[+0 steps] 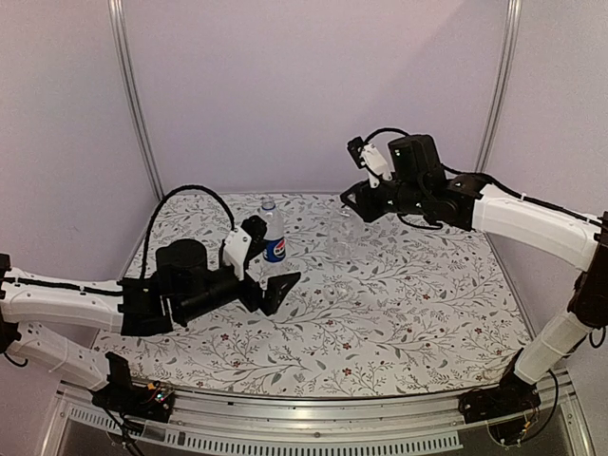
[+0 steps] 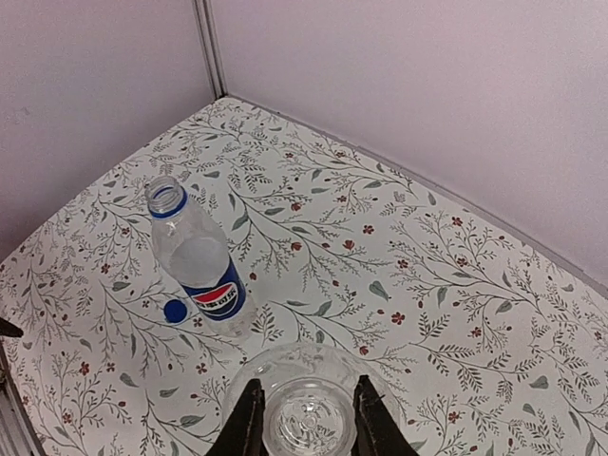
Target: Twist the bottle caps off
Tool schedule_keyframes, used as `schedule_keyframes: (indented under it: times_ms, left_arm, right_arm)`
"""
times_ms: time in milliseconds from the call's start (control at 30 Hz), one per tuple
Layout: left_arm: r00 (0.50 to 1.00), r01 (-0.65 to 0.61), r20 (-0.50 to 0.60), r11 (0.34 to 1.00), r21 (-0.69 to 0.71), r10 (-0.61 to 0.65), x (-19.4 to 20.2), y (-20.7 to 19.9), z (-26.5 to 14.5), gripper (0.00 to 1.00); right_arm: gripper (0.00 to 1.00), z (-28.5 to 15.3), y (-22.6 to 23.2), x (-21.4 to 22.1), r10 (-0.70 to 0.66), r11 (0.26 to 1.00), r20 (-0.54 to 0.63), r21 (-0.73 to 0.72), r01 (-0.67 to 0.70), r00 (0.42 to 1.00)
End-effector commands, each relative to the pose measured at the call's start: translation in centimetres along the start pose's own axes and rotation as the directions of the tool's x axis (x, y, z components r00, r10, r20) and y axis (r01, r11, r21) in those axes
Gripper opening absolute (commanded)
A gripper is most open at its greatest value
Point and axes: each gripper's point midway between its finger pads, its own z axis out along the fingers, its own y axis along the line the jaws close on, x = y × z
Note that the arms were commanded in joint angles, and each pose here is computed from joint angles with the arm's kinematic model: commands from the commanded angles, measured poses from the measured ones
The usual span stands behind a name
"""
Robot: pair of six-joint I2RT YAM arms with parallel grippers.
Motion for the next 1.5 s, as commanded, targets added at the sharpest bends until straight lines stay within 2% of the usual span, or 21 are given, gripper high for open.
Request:
schedule_keyframes:
  times_ms: [0, 333, 567, 800, 1100, 1333, 1467]
  left_arm:
    - [1.0, 0.013, -0.003, 0.999, -0.034, -0.013, 0.4, 0.7, -0.7, 1.0]
    - [1.0, 0.002, -0.004, 0.999, -0.041, -0.002, 0.2, 0.9, -1.0, 1.0]
    - [1.0, -0.003, -0.012, 0.999, -0.046, 0.002, 0.5, 0.9, -0.8, 1.0]
    - [1.0, -0.008, -0.013, 0.999, -0.046, 0.008, 0.5, 0.9, -0.7, 1.0]
    - [1.0, -0.003, -0.02, 0.999, -0.046, 0.002, 0.9, 0.9, -0.7, 1.0]
    - [1.0, -0.011, -0.012, 0.999, -0.047, 0.01, 0.7, 0.8, -0.5, 1.0]
    - [1.0, -0.014, -0.011, 0.997, -0.075, 0.014, -0.1, 0.9, 0.6, 1.0]
  right_arm:
    - [0.0, 2.3, -3.3, 1.8, -0.018, 0.988, -0.03, 0.152, 0.022, 0.999]
    - [0.0, 6.7, -3.9, 6.0, 0.0, 0.987, -0.116, 0.16, 0.018, 0.993]
    - [0.0, 7.6, -4.1, 9.6, 0.018, 0.986, -0.171, 0.165, 0.011, 0.985]
    - [0.06, 7.5, -4.1, 11.7, 0.031, 0.987, -0.191, 0.161, 0.0, 0.981]
    - [0.14, 6.7, -4.1, 11.3, 0.04, 0.986, -0.174, 0.168, -0.01, 0.984]
    - [0.0, 5.7, -4.3, 8.4, 0.029, 0.983, -0.124, 0.181, -0.006, 0.992]
    - [0.0, 4.0, -4.4, 4.9, 0.056, 0.979, -0.078, 0.198, -0.04, 0.995]
